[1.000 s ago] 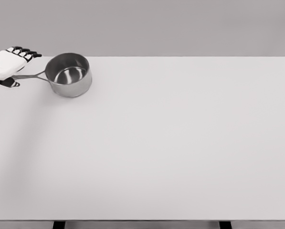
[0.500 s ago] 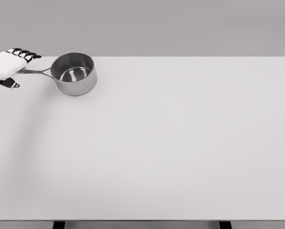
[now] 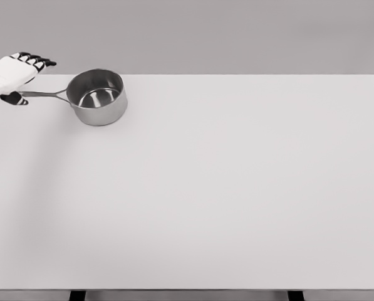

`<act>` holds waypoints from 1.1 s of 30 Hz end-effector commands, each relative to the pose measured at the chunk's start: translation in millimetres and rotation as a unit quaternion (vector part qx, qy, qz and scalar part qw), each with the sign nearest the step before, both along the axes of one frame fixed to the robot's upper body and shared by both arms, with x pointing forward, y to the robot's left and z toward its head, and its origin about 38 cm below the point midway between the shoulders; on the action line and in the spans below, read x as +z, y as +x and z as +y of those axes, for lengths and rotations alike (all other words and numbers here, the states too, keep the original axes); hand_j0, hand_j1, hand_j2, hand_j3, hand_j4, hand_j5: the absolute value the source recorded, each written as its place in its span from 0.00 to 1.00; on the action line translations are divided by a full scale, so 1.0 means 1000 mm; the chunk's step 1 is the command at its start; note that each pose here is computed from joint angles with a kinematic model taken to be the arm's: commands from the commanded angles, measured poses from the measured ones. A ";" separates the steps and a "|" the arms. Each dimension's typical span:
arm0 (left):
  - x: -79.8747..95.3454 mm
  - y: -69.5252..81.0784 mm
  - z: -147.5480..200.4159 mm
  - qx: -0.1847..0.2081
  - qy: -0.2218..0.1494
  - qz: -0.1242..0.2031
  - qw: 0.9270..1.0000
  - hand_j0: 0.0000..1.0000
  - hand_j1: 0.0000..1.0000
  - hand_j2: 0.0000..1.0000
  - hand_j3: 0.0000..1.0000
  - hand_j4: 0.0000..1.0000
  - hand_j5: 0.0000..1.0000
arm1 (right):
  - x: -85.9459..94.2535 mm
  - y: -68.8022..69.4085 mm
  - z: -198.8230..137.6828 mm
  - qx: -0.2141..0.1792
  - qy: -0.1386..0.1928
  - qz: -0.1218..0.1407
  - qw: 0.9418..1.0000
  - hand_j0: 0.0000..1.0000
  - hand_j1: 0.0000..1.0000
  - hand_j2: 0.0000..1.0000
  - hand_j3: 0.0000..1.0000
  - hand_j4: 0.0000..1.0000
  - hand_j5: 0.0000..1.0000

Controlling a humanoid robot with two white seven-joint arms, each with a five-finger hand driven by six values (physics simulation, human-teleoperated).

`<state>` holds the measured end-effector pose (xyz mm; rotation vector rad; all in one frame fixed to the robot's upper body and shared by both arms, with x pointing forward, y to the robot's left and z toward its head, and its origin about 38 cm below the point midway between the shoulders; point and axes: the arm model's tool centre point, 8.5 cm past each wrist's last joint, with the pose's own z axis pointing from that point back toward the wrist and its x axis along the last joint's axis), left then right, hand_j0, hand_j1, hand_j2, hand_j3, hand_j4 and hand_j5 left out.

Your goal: Rotate pot handle

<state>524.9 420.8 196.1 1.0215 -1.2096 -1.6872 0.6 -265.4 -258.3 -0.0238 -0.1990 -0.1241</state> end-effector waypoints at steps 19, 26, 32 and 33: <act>0.007 0.006 0.004 0.010 -0.003 -0.001 1.000 1.00 1.00 1.00 1.00 1.00 1.00 | 0.000 0.000 0.000 0.000 0.000 0.000 1.000 1.00 1.00 1.00 1.00 1.00 1.00; 0.008 0.007 0.001 0.007 -0.004 -0.002 1.000 1.00 1.00 1.00 1.00 1.00 1.00 | 0.000 -0.001 0.000 0.000 0.000 0.001 1.000 1.00 1.00 1.00 1.00 1.00 1.00; 0.021 0.004 0.002 0.000 0.004 -0.019 1.000 1.00 1.00 1.00 1.00 1.00 1.00 | 0.000 0.000 0.000 0.000 0.000 0.000 1.000 1.00 1.00 1.00 1.00 1.00 1.00; 0.035 0.001 0.008 -0.002 0.013 -0.033 0.999 1.00 1.00 1.00 1.00 1.00 1.00 | 0.000 0.000 0.000 0.000 0.000 0.000 1.000 1.00 1.00 1.00 1.00 1.00 1.00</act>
